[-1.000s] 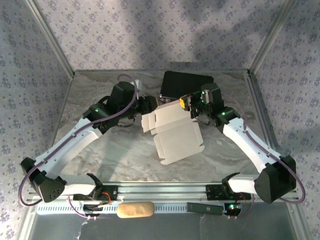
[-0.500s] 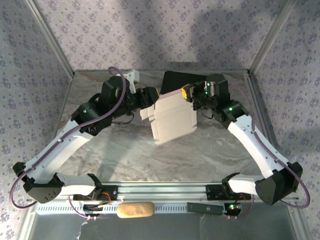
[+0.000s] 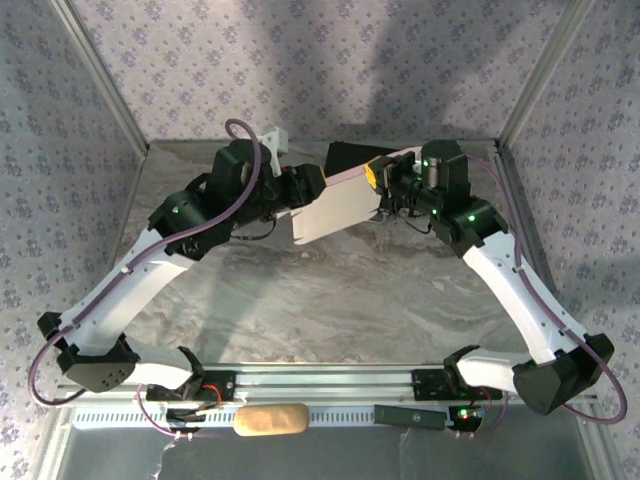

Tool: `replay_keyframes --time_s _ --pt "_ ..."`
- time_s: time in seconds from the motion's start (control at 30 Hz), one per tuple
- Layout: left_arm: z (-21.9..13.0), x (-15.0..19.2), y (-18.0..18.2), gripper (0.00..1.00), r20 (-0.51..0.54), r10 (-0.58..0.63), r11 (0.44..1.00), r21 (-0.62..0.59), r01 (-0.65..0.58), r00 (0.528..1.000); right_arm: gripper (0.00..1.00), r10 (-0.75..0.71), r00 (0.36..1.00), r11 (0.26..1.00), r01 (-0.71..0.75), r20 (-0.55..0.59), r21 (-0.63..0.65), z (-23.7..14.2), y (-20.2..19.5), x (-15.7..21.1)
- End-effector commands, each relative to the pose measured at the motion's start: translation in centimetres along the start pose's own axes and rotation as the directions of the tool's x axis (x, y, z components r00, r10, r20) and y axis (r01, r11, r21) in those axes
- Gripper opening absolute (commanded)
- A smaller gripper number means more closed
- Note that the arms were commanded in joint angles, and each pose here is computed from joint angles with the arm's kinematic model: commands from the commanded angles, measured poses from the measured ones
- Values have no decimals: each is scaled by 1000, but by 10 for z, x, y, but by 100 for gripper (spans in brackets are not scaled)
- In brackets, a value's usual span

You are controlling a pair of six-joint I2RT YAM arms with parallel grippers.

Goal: Fold the paper box

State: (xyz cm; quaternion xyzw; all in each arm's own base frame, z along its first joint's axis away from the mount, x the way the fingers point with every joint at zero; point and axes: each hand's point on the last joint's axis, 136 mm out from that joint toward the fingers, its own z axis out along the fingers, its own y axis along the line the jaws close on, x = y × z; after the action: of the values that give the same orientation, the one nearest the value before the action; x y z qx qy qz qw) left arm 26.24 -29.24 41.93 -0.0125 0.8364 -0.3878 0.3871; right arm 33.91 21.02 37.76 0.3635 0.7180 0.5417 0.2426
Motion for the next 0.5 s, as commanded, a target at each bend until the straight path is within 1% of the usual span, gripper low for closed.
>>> replay_keyframes --time_s 0.0,0.1,0.23,0.33,0.47 --pt "-3 4 5 42 3 6 1000 -19 -6 1000 0 -30 999 998 30 18 -48 -12 17 0" --pt "0 7 12 42 2 10 999 -46 -10 1000 0 -28 1000 998 29 11 -47 -11 18 2" --pt "3 8 11 42 3 14 999 -40 -14 1000 0 -24 1000 999 25 10 -41 -11 16 2" --pt "3 11 15 42 -6 12 998 -58 -13 1000 0 -23 1000 999 24 13 -36 -11 14 1" --pt "1 13 21 42 8 8 998 -67 -8 1000 0 -19 1000 999 19 14 -36 -10 14 0"
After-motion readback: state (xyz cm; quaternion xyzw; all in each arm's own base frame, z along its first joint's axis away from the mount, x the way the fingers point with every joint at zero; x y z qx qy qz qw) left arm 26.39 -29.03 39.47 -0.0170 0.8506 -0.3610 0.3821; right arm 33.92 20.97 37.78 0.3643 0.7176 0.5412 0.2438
